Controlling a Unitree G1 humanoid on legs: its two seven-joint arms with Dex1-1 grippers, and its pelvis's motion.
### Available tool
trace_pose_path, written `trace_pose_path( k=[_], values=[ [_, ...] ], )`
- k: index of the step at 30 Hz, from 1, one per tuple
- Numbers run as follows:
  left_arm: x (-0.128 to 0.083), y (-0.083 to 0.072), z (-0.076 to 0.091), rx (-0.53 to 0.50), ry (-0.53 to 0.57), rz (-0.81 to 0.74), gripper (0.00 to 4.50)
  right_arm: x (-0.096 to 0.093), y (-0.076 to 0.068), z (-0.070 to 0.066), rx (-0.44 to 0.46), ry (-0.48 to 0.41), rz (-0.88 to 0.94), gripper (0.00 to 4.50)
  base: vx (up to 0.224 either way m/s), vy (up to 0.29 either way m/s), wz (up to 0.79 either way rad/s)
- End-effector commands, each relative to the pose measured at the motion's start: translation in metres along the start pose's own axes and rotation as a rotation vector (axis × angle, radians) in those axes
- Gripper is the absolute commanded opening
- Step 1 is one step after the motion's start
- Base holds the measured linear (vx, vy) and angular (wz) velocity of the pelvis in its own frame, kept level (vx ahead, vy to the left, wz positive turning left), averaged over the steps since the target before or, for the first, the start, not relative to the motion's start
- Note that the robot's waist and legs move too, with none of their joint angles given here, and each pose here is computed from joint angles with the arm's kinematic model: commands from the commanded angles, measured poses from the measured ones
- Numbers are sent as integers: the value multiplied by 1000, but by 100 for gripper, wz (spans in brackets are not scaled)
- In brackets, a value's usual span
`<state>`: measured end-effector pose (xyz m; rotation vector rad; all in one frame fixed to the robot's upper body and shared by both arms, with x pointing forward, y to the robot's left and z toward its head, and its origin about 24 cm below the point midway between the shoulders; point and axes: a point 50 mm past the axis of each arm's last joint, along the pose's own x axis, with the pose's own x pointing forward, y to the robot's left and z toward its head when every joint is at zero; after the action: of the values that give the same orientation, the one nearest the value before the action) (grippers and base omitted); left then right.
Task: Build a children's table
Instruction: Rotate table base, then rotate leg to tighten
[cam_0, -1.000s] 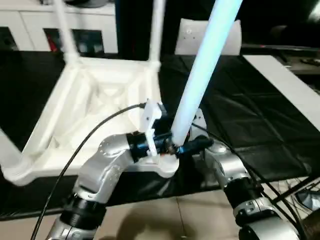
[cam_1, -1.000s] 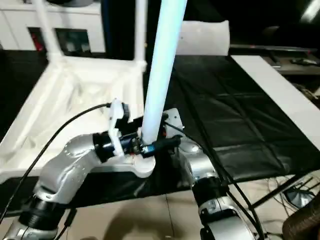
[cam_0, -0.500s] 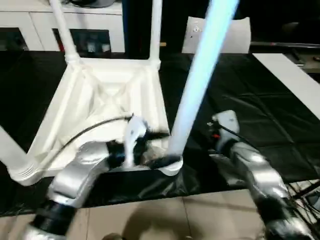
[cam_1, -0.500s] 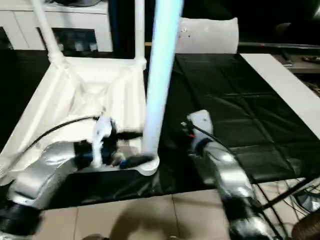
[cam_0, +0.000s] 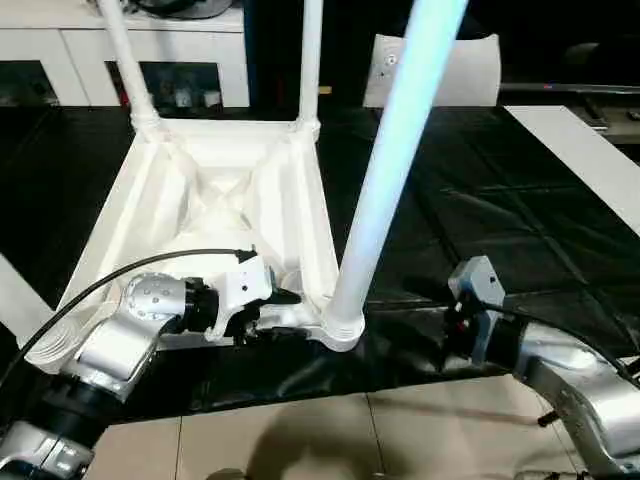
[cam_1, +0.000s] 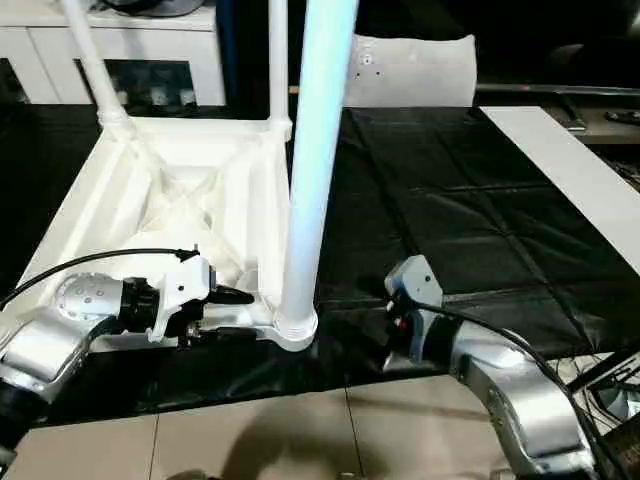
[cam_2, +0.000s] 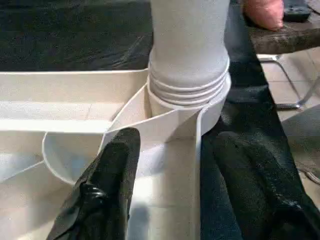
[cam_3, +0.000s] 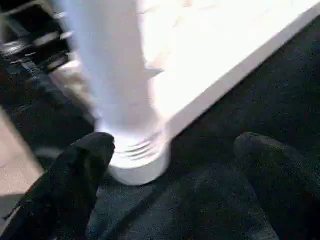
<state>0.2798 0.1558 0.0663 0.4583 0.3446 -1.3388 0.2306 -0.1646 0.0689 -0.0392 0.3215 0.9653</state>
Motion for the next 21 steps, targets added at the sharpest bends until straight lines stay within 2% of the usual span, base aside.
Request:
trace_pose_path(
  k=[1, 4, 7, 9, 11, 13, 17, 19, 21],
  values=[
    [0, 0, -1, 13, 25, -34, 234, -1, 8, 3, -1, 4, 54, 450, 0, 0, 0],
    [0, 0, -1, 5, 32, -55, 205, -1, 15, 4, 6, 0, 93, 450, 0, 0, 0],
    [-1, -1, -1, -4, 39, -67, 184, 0, 17, 5, 10, 1, 101, 450, 0, 0, 0],
    [-1, -1, -1, -13, 37, -68, 155, 1, 18, 4, 8, 7, 103, 450, 0, 0, 0],
    [-1, -1, -1, -22, 39, -71, 150, 2, 19, 3, 8, 14, 109, 450, 0, 0, 0],
    [-2, -2, -3, -29, 59, -80, 112, 5, 21, 2, 10, 18, 116, 450, 0, 0, 0],
    [-2, 0, -5, -28, 75, -74, 102, 6, 22, 2, 9, 23, 118, 450, 0, 0, 0],
    [-2, 1, -6, -27, 85, -65, 68, 6, 22, 2, 5, 28, 120, 450, 0, 0, 0],
    [-2, 3, -7, -25, 97, -56, 63, 7, 22, 1, 6, 29, 121, 450, 0, 0, 0]
  ],
)
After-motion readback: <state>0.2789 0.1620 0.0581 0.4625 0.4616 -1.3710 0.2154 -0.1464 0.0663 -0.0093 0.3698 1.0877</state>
